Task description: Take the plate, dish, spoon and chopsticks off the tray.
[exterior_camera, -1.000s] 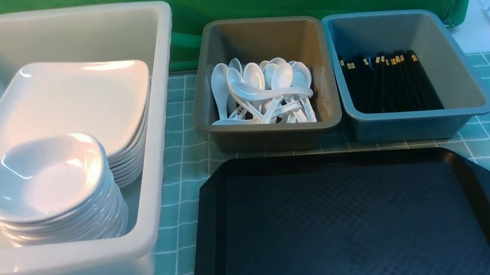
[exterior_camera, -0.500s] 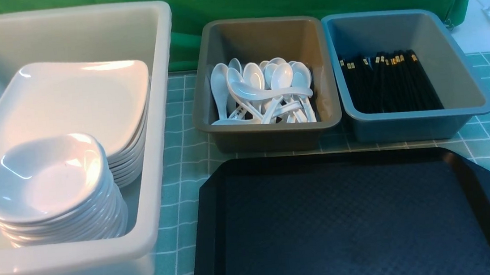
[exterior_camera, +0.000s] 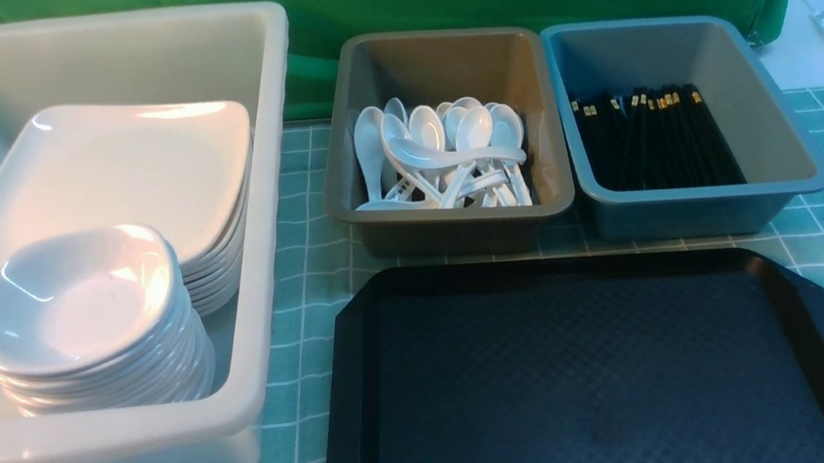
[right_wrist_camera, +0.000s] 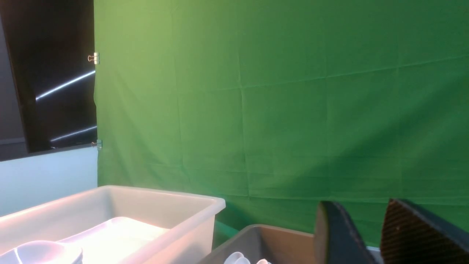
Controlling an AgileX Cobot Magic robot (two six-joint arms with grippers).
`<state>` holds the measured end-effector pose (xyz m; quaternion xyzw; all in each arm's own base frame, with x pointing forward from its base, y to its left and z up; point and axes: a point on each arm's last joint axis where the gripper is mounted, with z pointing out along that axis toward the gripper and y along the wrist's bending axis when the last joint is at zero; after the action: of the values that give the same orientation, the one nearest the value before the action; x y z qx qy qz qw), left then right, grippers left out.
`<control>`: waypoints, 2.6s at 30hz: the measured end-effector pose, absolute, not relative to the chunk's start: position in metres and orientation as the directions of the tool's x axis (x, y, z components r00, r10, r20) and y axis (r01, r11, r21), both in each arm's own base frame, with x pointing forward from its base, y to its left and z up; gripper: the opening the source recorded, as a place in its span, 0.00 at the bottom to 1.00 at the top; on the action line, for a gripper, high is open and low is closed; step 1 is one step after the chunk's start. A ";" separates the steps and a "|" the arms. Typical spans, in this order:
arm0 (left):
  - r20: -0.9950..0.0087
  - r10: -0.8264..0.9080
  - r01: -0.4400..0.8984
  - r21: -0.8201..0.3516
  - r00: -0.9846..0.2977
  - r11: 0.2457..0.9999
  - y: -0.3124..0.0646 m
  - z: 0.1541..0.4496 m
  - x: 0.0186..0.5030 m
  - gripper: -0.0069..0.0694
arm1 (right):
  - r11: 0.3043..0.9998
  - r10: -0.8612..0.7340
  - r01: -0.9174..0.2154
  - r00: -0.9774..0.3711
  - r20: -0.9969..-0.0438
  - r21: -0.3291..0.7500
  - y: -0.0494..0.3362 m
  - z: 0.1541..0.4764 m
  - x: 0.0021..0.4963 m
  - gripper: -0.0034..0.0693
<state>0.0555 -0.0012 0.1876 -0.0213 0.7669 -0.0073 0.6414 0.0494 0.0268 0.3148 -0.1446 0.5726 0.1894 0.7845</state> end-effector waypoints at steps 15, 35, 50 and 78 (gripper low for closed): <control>-0.983 -0.042 -0.023 -0.038 -0.176 0.999 -0.001 0.188 0.055 0.11 | 0.888 0.124 -0.459 0.258 -0.958 -0.009 0.027 0.313 0.050 0.38; -0.984 -0.043 -0.024 -0.040 -0.173 0.999 -0.001 0.188 0.056 0.11 | 0.995 -0.070 0.045 -0.348 -0.935 -0.091 -0.007 0.174 0.051 0.38; -0.984 -0.043 -0.024 -0.040 -0.173 0.999 -0.001 0.188 0.056 0.11 | 0.995 -0.080 0.025 -0.318 -0.945 -0.093 -0.006 0.175 0.052 0.38; -0.984 -0.043 -0.024 -0.040 -0.173 0.999 -0.001 0.188 0.056 0.11 | 0.996 -0.079 0.024 -0.315 -0.946 -0.091 -0.006 0.175 0.052 0.38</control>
<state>0.0555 -0.0012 0.1879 -0.0221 0.7658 -0.0075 0.6426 0.0522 -0.0058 0.1754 -0.0170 0.8097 -0.0439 0.5849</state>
